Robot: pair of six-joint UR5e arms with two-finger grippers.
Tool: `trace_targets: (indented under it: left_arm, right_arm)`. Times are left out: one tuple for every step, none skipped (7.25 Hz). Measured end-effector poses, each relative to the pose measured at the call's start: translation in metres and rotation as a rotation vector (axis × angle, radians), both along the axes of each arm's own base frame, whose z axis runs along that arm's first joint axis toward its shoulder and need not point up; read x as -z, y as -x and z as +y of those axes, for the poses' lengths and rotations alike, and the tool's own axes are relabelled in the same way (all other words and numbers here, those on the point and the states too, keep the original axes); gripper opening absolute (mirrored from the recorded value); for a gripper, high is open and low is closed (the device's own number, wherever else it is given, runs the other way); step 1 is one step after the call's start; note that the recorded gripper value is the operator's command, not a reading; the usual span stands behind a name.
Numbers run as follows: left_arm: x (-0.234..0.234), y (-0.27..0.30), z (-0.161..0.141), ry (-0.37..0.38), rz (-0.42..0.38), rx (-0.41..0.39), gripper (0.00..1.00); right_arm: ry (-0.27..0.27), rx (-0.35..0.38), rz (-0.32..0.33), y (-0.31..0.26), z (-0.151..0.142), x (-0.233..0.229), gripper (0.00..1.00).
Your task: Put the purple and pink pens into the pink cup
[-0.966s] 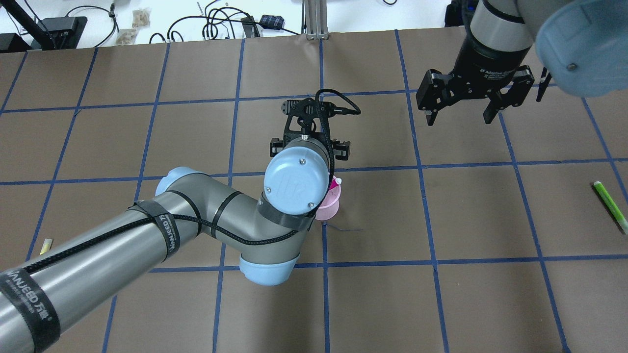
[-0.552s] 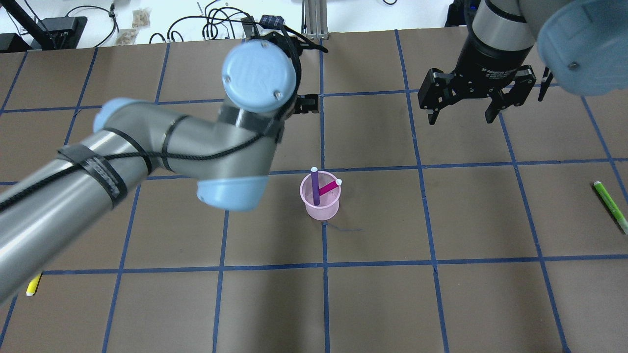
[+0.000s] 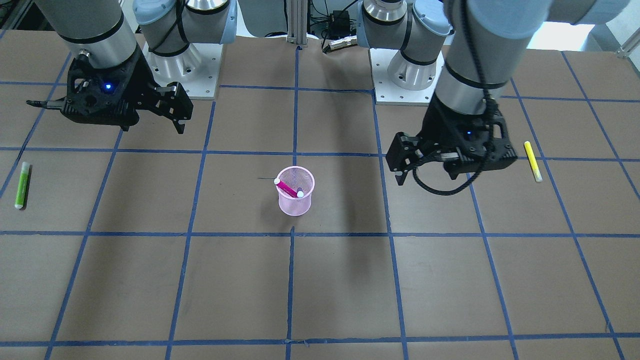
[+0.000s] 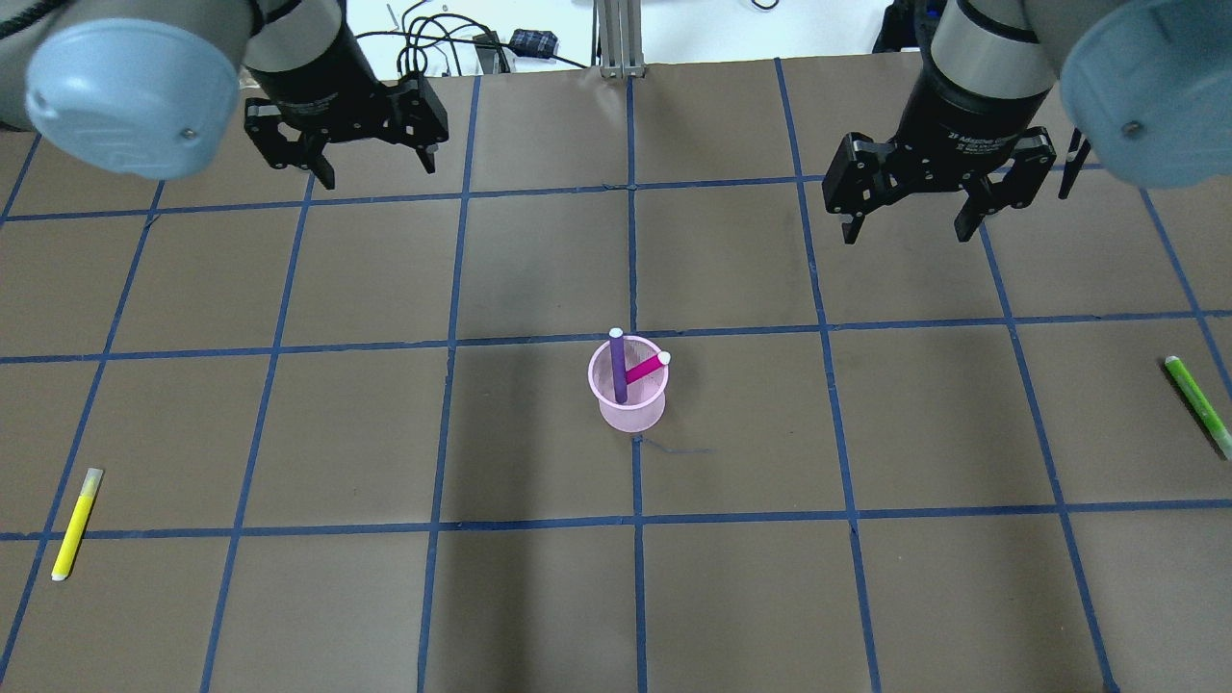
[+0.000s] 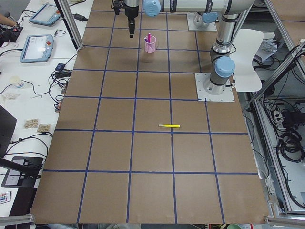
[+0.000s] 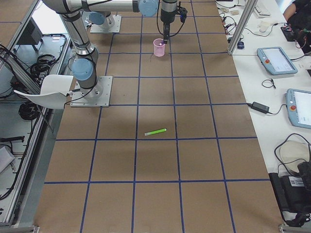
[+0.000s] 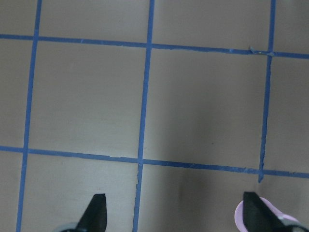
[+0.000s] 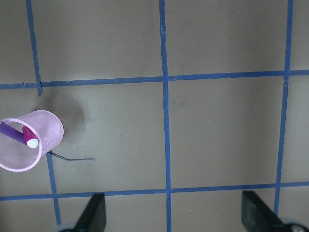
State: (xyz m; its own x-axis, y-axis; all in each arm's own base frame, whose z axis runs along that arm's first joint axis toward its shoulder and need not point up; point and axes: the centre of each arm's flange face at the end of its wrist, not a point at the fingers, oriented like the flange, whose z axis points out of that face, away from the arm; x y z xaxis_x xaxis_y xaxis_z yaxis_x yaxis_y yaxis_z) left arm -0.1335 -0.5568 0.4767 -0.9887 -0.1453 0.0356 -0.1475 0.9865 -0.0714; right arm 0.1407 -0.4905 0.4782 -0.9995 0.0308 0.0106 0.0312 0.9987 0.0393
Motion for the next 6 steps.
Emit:
trace_targets:
  left_arm:
    - [-0.011,-0.015,0.01,-0.03,0.026,0.007,1.0]
    - [-0.023,-0.014,0.023,-0.03,0.03,0.026,1.0]
    - [-0.03,-0.007,0.033,-0.022,0.017,0.05,1.0]
    - [-0.032,-0.001,0.037,-0.014,0.001,0.069,1.0]
    - [-0.03,0.002,0.037,-0.007,-0.008,0.091,1.0]
    - [-0.031,0.003,0.036,0.007,-0.016,0.111,1.0]
  right_arm:
    - [0.001,-0.004,-0.002,0.0,0.001,-0.001,1.0]
    - [-0.003,-0.007,-0.004,-0.001,0.002,-0.001,1.0]
    - [-0.011,-0.008,-0.002,0.0,0.002,0.0,1.0]
    - [-0.018,-0.009,-0.002,0.0,0.003,0.001,1.0]
    - [-0.021,-0.009,-0.003,0.0,0.004,0.001,1.0]
    - [-0.022,-0.009,-0.003,0.0,0.004,0.001,1.0]
